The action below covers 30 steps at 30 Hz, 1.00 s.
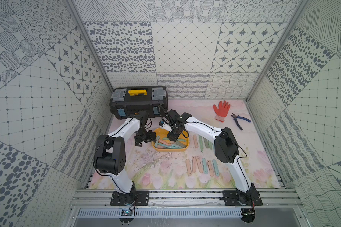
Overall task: Take the fruit knife out of the storage box
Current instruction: Pick up the fruit knife from the storage box.
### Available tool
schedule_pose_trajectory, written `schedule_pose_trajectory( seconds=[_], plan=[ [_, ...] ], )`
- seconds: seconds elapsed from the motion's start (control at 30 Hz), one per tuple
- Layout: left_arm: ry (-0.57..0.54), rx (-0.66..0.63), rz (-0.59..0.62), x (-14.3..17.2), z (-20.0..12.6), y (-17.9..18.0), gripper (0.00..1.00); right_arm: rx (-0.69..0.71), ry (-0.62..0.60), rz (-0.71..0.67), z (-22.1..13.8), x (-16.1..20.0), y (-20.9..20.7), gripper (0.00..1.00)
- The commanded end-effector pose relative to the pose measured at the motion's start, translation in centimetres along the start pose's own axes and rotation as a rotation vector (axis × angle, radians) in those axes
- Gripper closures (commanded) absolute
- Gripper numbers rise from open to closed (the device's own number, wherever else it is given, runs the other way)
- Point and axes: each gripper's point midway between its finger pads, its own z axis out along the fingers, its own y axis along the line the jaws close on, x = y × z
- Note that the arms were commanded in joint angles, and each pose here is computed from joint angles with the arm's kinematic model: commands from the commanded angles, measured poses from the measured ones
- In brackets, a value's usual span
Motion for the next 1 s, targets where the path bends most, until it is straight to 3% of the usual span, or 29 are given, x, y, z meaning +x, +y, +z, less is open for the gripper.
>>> schedule_pose_trajectory(
  seconds=[0.0,0.57,0.97],
  plan=[
    [0.018,-0.004,-0.013,0.4,-0.1,0.3,0.08,0.013,0.033,-0.046,1.2,0.3,0.3,0.4],
    [0.022,-0.006,-0.013,0.4,0.0,0.3,0.08,0.082,0.094,-0.054,4.7,0.6,0.1,0.48],
    [0.021,-0.009,-0.011,0.5,0.0,0.3,0.08,0.147,0.097,0.009,4.9,-0.1,-1.5,0.61]
  ],
)
